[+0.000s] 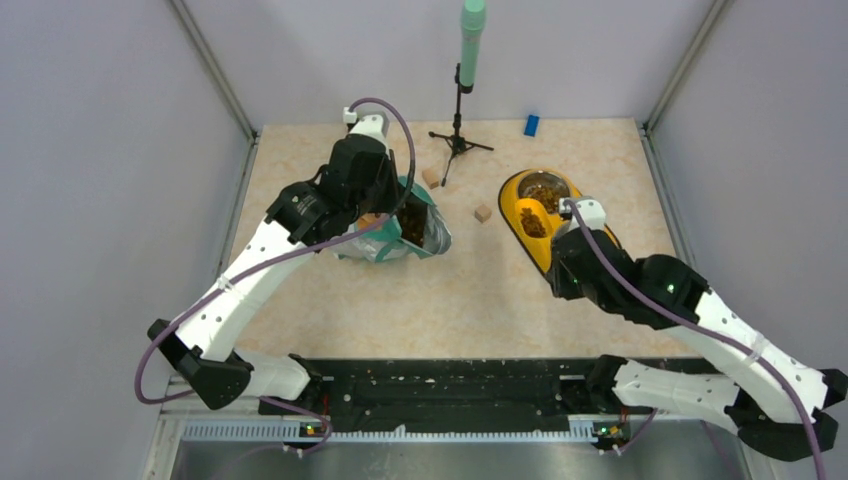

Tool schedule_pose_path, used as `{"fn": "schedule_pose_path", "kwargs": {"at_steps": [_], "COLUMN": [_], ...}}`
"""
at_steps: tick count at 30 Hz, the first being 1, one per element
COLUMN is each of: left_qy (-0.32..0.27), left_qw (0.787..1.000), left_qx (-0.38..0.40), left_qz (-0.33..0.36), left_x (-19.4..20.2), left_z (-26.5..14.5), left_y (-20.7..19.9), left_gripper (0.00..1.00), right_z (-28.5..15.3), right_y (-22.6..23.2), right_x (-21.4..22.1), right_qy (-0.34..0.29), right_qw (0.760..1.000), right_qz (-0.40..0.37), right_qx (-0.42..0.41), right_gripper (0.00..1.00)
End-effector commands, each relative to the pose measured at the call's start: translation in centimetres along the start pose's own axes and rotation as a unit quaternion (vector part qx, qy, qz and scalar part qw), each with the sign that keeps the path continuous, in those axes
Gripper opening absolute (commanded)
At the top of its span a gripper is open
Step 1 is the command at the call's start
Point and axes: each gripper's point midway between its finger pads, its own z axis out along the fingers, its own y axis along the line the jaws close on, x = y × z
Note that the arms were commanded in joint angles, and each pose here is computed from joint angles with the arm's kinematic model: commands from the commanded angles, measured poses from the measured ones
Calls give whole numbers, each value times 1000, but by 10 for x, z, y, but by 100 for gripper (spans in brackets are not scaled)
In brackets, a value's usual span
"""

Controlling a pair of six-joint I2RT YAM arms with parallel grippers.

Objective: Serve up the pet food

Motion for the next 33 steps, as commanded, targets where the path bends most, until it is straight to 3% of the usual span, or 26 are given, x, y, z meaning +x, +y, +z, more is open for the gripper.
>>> {"fn": "schedule_pose_path", "kwargs": {"at_steps": [1, 12, 33], "left_qy": [-67, -79, -86], "left_qw": [998, 996, 995], "left_qx": [8, 5, 4], "left_qz": [-21, -35, -39], "left_x": [-34, -28, -17], "left_z": [3, -8, -21], "left_y": [-4, 5, 16], "left_gripper": [0, 0, 0], "right_z": [10, 64, 64], "right_y": [-21, -51, -96], "right_x": [-4, 8, 53], "right_qy": [-15, 76, 191], "right_qw": [997, 988, 959], "right_qz": [66, 131, 186], "right_qx": [26, 20, 96], "right_gripper": [0, 0, 0]}}
